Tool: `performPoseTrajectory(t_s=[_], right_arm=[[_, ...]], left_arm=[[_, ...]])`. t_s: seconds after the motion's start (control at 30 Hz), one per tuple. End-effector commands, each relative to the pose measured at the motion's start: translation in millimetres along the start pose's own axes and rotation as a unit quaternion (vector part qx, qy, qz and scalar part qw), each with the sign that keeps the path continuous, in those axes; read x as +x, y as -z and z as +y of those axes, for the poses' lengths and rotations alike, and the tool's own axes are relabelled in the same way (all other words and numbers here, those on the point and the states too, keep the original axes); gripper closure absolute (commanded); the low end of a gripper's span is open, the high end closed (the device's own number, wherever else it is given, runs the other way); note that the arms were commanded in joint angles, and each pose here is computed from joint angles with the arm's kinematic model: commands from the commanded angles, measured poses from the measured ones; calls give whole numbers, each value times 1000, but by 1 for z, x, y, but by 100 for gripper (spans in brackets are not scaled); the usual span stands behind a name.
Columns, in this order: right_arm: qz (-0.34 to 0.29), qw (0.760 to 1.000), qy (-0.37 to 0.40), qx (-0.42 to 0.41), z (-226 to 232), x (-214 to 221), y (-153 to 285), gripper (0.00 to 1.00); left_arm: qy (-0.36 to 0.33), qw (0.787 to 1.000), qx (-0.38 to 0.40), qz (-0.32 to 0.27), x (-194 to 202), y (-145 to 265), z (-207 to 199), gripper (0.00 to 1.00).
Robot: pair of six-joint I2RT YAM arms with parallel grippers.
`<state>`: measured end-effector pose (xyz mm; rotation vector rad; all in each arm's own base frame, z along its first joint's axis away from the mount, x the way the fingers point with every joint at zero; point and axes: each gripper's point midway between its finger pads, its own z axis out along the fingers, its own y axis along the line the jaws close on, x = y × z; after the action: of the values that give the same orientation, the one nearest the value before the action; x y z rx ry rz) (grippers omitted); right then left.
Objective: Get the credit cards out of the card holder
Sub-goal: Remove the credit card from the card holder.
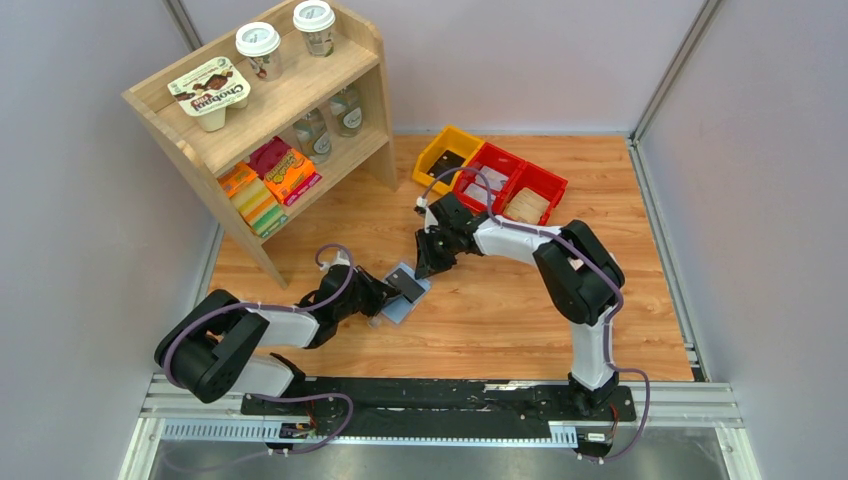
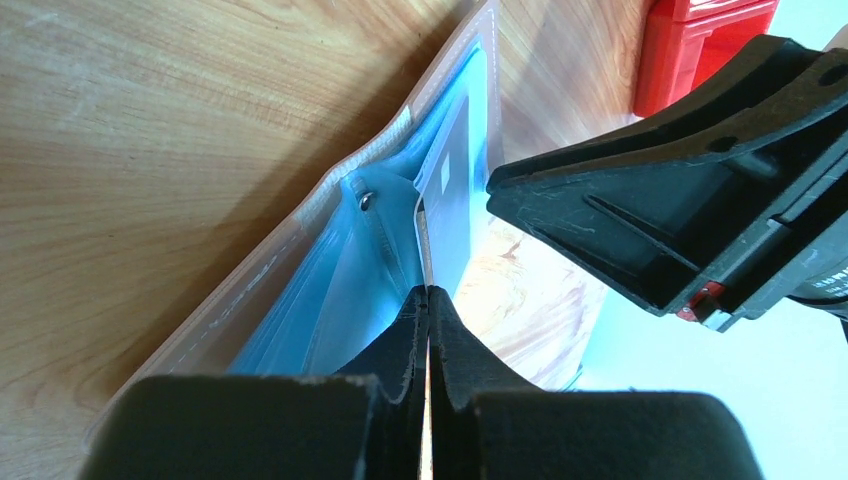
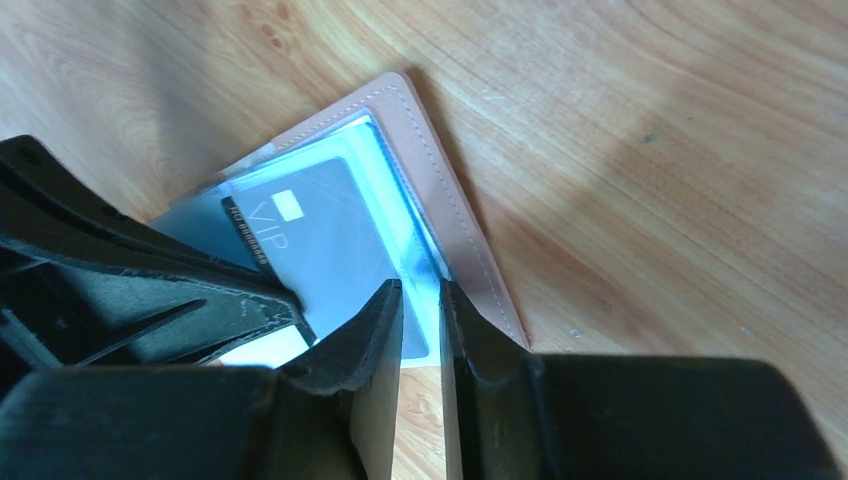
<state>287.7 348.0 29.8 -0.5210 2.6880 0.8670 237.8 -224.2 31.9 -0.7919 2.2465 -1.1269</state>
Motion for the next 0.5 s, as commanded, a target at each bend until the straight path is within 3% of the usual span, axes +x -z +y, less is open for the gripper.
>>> performPoseTrajectory(t_s=[0.0, 0.2, 0.47], right_arm=[[-49, 995, 32, -78, 44, -27, 21, 79], [-35, 994, 22, -106, 49, -22, 10, 89], [-2, 999, -23, -49, 11, -5, -13, 94]], left_arm=[[-7, 1000, -11, 3, 2, 0, 6, 99], [-6, 1000, -11, 2, 2, 1, 7, 100], [3, 1000, -11, 2, 2, 2, 8, 100]])
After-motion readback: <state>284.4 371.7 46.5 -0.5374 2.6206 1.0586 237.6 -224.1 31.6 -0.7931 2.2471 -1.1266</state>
